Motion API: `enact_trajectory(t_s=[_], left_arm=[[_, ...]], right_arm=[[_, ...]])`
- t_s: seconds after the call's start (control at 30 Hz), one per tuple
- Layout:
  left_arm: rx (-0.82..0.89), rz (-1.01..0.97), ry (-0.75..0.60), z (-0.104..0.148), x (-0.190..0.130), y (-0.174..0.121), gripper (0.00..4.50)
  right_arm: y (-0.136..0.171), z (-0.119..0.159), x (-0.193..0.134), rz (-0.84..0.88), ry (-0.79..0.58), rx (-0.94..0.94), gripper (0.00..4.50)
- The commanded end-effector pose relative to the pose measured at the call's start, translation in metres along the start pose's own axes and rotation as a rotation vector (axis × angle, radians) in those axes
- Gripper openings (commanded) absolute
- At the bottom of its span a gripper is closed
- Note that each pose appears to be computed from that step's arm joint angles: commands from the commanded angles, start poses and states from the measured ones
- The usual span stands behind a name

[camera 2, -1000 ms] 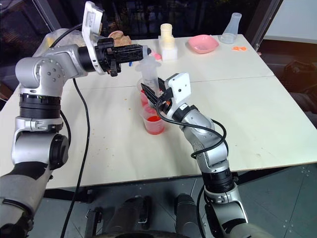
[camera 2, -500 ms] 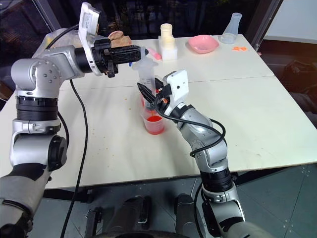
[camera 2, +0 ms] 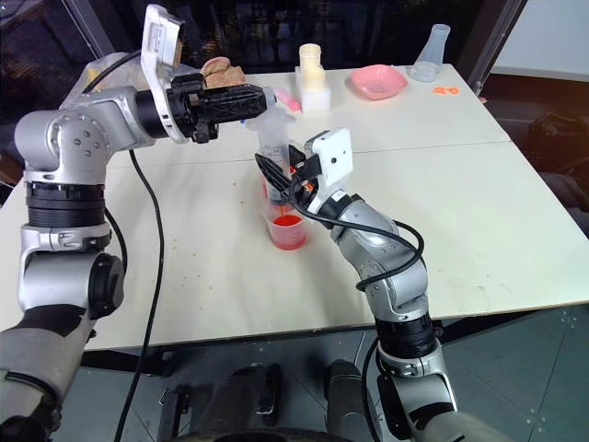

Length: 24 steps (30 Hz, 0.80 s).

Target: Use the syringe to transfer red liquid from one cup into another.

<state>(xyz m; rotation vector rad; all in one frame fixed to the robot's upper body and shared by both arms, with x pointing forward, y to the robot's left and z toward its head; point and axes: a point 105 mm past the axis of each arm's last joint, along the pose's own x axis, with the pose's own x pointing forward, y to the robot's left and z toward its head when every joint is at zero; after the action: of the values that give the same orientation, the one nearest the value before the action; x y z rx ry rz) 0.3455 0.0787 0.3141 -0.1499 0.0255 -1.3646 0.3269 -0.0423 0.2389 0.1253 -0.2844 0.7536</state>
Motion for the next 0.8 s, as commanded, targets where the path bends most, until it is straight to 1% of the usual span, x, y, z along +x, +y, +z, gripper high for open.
enact_trajectory(t_s=[0.03, 0.17, 0.2, 0.4, 0.47, 0.53, 0.67, 0.73, 0.8], left_arm=[[0.019, -0.055, 0.025, -0.002, 0.003, -0.011, 2.13], [0.055, -0.013, 0.027, 0.002, -0.006, -0.005, 3.06], [0.061, -0.007, 0.027, 0.003, -0.009, -0.004, 3.23], [0.086, 0.105, 0.016, 0.011, -0.039, 0.009, 3.23], [0.087, 0.149, 0.008, 0.011, -0.053, 0.012, 3.23], [0.083, 0.163, 0.005, 0.007, -0.058, 0.011, 3.23], [0.081, 0.137, 0.006, -0.005, -0.054, 0.002, 3.23], [0.119, 0.123, 0.068, -0.027, -0.051, -0.002, 3.23], [0.130, 0.114, 0.092, -0.041, -0.048, -0.004, 3.23]], right_arm=[[0.009, 0.041, 0.001, 0.031, -0.140, -0.039, 1.44], [0.009, 0.043, 0.001, 0.026, -0.141, -0.031, 1.44], [0.009, 0.044, 0.001, 0.026, -0.142, -0.030, 1.44], [0.008, 0.054, 0.000, 0.016, -0.162, -0.014, 1.44], [0.005, 0.064, 0.001, 0.008, -0.174, 0.016, 1.44], [-0.002, 0.068, 0.002, -0.016, -0.142, 0.024, 1.44], [-0.028, 0.071, 0.002, -0.107, -0.049, 0.039, 1.44], [-0.059, 0.070, -0.001, -0.220, 0.021, 0.089, 1.44], [-0.083, 0.065, -0.005, -0.312, 0.106, 0.113, 1.44]])
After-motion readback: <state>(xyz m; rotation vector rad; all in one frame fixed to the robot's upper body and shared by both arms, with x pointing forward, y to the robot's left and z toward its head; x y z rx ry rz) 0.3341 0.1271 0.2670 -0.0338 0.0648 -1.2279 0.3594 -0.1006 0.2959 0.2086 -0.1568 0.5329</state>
